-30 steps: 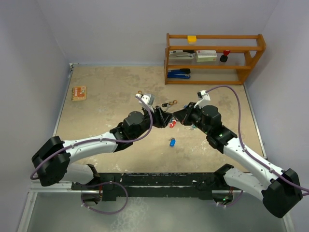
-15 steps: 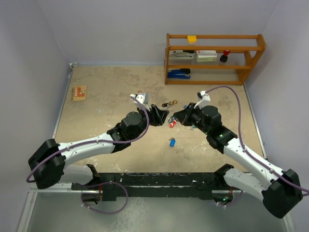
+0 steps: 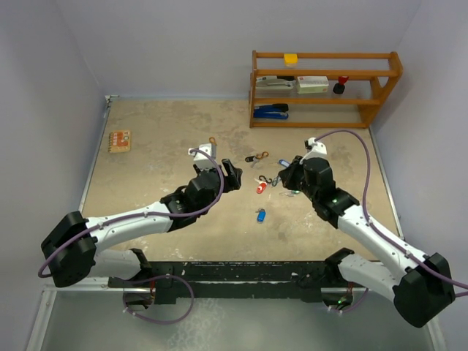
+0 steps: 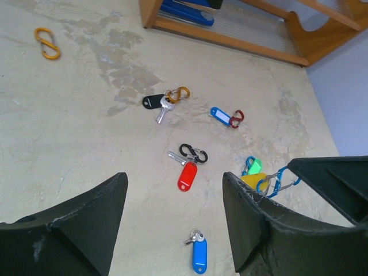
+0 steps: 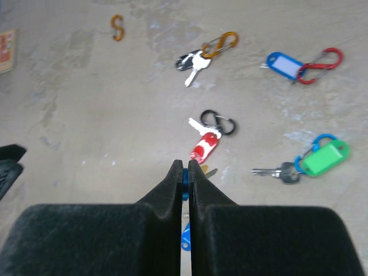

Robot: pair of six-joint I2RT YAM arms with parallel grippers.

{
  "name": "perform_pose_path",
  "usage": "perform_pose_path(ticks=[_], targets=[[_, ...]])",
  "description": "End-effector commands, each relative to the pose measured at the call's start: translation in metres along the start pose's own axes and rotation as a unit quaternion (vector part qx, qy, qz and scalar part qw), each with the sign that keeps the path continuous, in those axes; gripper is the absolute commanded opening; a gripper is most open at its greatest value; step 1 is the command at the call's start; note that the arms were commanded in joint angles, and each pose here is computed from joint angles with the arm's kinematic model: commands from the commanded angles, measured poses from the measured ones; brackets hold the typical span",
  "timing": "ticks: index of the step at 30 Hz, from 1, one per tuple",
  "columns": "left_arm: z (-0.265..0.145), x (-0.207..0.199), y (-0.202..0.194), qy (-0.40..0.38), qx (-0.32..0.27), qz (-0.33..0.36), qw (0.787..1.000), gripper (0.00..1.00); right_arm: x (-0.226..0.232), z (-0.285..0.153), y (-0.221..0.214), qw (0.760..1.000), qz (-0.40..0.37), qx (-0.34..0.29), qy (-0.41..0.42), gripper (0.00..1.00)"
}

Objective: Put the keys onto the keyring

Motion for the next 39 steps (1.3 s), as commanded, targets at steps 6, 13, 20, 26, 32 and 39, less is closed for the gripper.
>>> perform_pose_path(ticks=[6, 13, 20, 26, 32, 39], targets=[[-0.006, 0.000, 0.022, 0.035, -0.042, -0.029, 0.998, 0.71, -0.041, -0.005, 0.029, 0.991, -0.024, -0.026, -0.132, 0.00], [-0.006, 0.003, 0.020, 0.044, -0.042, -0.031, 0.998, 0.72, -0.060, -0.005, 0.025, 0.986, -0.021, -0.013, -0.165, 0.00], [-0.006, 0.007, 0.021, 0.059, -0.046, -0.027, 0.997, 0.73, -0.077, 0.000, 0.018, 0.983, -0.010, 0.008, -0.182, 0.00], [-0.007, 0.011, 0.024, 0.074, -0.053, -0.027, 0.996, 0.73, -0.079, 0.001, 0.018, 0.984, -0.004, 0.007, -0.178, 0.00], [-0.007, 0.013, 0.025, 0.081, -0.057, -0.028, 0.995, 0.73, -0.081, -0.002, 0.020, 0.983, -0.003, 0.005, -0.184, 0.00], [-0.007, 0.017, 0.022, 0.085, -0.056, -0.036, 0.994, 0.73, -0.084, -0.005, 0.017, 0.983, -0.003, 0.004, -0.186, 0.00]])
Point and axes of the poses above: each gripper's point midway between its finger pads, its own z axis out along the fingers, its own x axis along the line the jaws close on, y = z × x, the point moved 5 cm from there along -z, back along the fingers, and after that the axes turned 12 degrees about -z, right-handed, at the moved point
